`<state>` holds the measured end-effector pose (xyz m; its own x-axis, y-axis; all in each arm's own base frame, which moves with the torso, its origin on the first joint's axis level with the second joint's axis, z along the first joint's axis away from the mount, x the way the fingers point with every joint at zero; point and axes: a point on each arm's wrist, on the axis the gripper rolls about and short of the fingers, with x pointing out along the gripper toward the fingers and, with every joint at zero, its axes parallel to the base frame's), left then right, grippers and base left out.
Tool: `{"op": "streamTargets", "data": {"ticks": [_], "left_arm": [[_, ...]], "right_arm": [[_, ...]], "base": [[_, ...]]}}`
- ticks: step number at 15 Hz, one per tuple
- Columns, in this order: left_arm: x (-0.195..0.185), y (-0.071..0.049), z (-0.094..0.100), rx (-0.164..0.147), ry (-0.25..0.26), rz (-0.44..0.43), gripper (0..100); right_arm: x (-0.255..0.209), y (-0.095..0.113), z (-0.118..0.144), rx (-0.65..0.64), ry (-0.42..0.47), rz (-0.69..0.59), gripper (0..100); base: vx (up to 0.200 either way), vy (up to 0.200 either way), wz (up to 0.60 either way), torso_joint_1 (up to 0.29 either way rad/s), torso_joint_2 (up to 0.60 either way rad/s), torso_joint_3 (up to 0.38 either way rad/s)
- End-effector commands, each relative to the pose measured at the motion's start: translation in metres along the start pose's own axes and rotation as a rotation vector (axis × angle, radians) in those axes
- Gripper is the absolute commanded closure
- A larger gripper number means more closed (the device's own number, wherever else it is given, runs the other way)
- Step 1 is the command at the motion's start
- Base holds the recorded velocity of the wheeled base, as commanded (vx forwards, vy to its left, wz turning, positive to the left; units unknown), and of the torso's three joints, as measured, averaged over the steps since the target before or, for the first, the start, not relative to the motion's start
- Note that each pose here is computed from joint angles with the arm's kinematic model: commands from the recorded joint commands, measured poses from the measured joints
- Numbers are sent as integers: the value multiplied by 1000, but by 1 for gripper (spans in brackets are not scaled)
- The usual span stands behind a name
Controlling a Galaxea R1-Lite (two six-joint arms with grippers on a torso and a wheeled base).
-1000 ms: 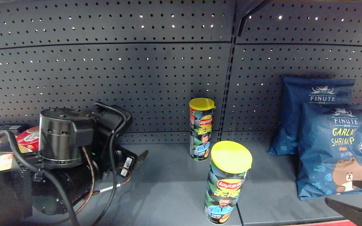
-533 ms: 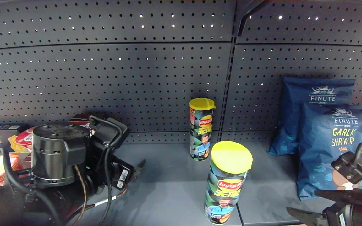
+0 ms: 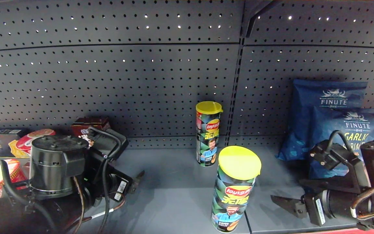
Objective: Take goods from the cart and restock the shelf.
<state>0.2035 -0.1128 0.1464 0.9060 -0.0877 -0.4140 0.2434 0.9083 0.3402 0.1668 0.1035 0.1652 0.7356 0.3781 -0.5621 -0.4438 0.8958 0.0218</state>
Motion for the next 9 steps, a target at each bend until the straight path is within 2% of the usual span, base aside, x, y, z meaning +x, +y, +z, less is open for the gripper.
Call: {"op": "streamTargets", "data": {"ticks": [1, 9], "left_arm": [[-2, 1, -5, 4, 10, -4, 0], [-1, 1, -2, 1, 3, -6, 0]], "right_arm": [[13, 7, 4, -7, 26, 16, 0], [31, 17, 1, -37, 40, 48, 0]], "base": [[0, 0, 0, 0, 0, 0], [0, 0, 0, 0, 0, 0]]}}
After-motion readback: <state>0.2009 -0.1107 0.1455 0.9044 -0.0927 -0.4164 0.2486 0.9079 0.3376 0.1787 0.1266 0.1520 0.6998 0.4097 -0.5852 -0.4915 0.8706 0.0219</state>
